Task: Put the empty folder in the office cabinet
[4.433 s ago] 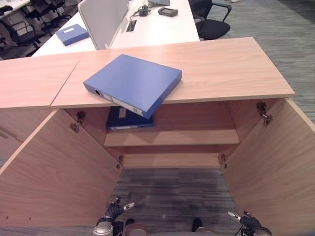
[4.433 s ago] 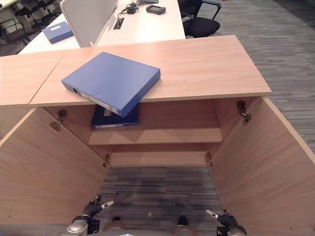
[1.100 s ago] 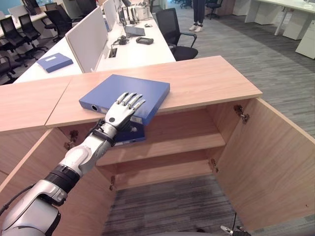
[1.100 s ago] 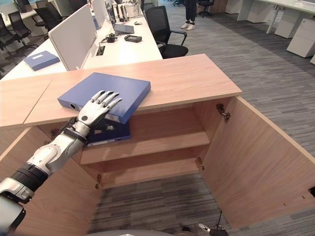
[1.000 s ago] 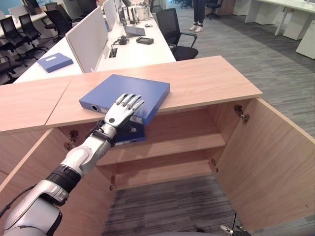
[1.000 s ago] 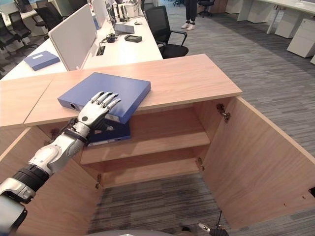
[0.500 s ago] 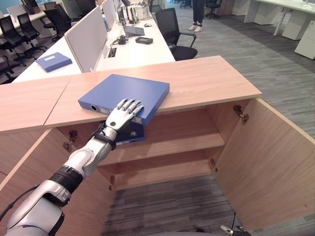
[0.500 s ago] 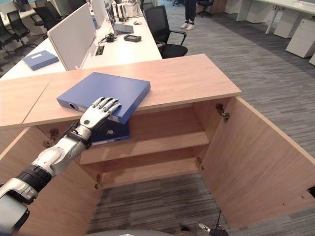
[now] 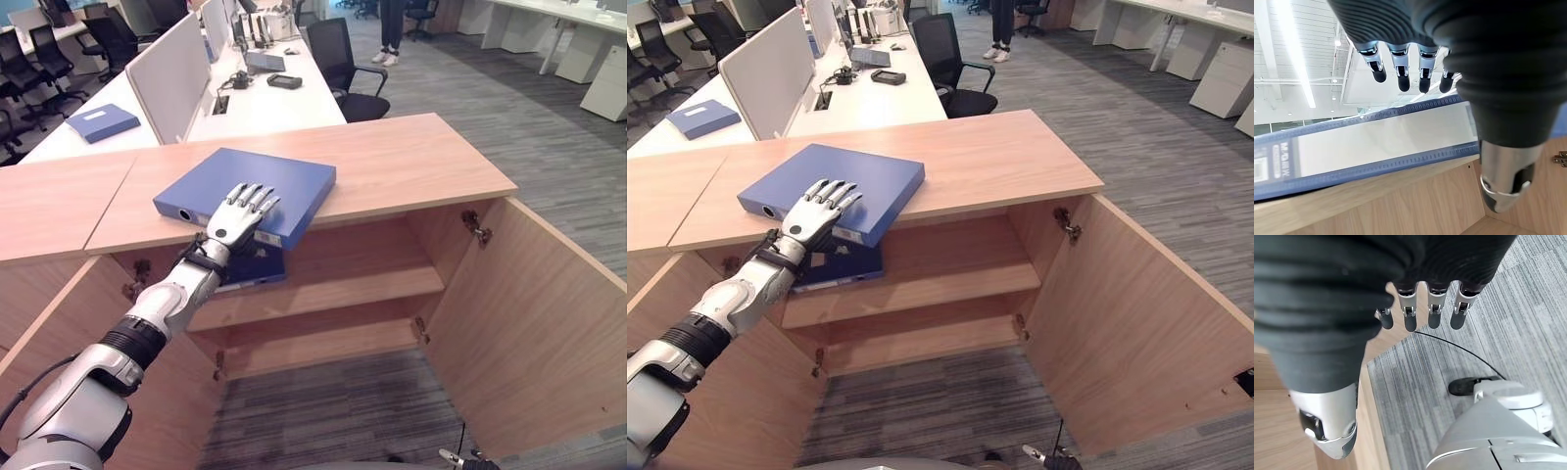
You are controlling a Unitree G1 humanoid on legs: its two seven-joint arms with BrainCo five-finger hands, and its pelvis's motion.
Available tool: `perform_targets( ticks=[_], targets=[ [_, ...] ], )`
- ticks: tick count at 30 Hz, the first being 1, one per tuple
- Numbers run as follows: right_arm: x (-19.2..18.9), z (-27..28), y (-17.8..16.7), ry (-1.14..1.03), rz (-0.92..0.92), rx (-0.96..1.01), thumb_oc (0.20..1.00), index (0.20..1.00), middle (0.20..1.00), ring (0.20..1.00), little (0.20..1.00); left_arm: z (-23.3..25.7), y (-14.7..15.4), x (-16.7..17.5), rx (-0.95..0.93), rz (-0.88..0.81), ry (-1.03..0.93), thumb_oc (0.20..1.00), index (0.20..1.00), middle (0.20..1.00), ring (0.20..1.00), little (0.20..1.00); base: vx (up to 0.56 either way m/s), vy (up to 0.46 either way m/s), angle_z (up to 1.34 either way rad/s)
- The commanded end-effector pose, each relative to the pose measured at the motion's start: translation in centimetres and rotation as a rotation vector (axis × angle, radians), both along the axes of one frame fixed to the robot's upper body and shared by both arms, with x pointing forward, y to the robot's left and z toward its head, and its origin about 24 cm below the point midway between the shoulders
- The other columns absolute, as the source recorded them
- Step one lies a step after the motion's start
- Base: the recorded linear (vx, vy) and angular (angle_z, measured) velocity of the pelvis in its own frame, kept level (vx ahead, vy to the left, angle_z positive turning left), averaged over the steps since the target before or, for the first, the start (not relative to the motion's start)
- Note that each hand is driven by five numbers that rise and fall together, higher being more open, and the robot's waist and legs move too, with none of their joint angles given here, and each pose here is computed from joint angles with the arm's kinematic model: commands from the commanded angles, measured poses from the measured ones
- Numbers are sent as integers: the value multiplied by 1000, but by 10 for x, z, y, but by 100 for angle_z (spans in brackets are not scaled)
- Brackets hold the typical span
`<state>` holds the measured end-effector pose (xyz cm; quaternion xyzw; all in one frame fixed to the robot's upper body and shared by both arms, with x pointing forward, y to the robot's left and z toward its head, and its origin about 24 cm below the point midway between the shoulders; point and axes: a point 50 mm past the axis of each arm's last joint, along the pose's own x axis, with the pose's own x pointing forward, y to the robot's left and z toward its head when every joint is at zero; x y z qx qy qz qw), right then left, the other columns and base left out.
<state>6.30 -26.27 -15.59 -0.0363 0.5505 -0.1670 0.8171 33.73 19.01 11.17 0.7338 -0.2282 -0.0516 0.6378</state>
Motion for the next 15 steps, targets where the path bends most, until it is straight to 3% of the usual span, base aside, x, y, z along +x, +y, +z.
perform_targets(
  ticks=[1, 15],
  targets=[
    [26, 7, -8, -62, 5, -25, 1000, 1000, 1000, 1000, 1000, 68, 4, 28, -20, 42, -207, 1000, 1000, 1000, 1000, 1000, 0, 0, 0],
    [30, 8, -9, -78, 4, -24, 1000, 1000, 1000, 1000, 1000, 62, 7, 33, -23, 74, -173, 1000, 1000, 1000, 1000, 1000, -1, 1, -1]
  ],
)
